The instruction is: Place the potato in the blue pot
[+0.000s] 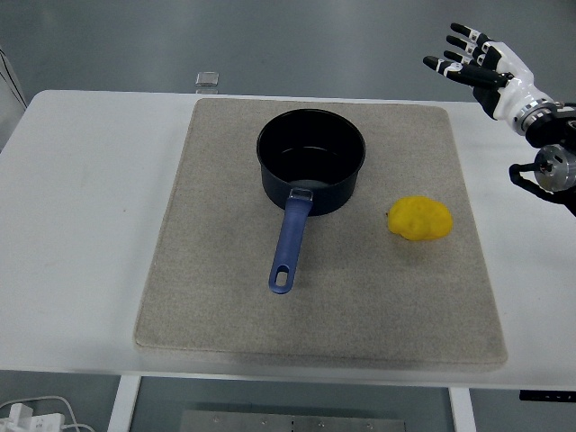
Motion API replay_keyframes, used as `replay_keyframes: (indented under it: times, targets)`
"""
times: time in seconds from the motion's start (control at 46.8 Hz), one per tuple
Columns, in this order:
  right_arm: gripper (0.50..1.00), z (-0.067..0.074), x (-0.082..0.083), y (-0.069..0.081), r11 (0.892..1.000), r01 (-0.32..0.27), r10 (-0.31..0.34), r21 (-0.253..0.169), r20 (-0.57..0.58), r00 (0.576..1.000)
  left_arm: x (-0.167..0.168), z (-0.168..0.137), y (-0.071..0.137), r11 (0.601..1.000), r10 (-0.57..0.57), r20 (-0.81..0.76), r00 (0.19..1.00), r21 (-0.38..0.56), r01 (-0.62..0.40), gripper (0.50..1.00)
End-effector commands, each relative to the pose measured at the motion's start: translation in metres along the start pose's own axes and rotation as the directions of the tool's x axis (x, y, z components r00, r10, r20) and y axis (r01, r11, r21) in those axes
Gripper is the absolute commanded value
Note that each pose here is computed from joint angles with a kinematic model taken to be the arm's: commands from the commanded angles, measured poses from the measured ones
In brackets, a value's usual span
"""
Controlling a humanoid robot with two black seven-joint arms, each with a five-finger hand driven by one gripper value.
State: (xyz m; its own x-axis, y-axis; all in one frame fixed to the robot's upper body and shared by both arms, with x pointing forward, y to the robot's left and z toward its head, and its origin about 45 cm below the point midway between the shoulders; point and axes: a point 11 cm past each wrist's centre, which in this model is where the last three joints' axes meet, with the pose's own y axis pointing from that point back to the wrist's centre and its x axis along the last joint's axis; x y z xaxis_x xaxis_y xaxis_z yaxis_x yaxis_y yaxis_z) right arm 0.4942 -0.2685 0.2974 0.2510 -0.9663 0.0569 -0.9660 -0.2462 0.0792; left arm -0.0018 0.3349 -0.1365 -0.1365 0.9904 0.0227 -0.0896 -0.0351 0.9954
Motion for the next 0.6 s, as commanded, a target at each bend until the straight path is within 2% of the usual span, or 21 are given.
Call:
replay_keyframes:
  times: [0.0,0.107,0.256,0.406,0.577]
  targets:
    - [0.942,0.003,-0.002,0.010,0.999,0.047,-0.048,-0.013,-0.116,0.992,0.000,0.000,0.000,1.000,0.000,0.000,1.000,0.000,0.000,1.000]
    - [0.942,0.009,-0.004,0.027,0.993,0.118,-0.121,-0.030,-0.268,0.956,0.000,0.000,0.000,1.000,0.000,0.000,1.000,0.000,0.000,1.000]
    - [0.942,0.016,0.005,0.054,0.980,0.192,-0.195,-0.053,-0.461,0.866,0.000,0.000,0.000,1.000,0.000,0.000,1.000,0.000,0.000,1.000]
    - [0.942,0.018,0.012,0.077,0.967,0.242,-0.243,-0.076,-0.547,0.801,-0.001,0.000,0.000,1.000,-0.002,0.000,1.000,0.000,0.002,1.000]
    - [0.942,0.017,0.002,0.107,0.940,0.322,-0.324,-0.114,-0.596,0.735,0.000,0.000,0.000,1.000,0.000,0.000,1.000,0.000,0.000,1.000]
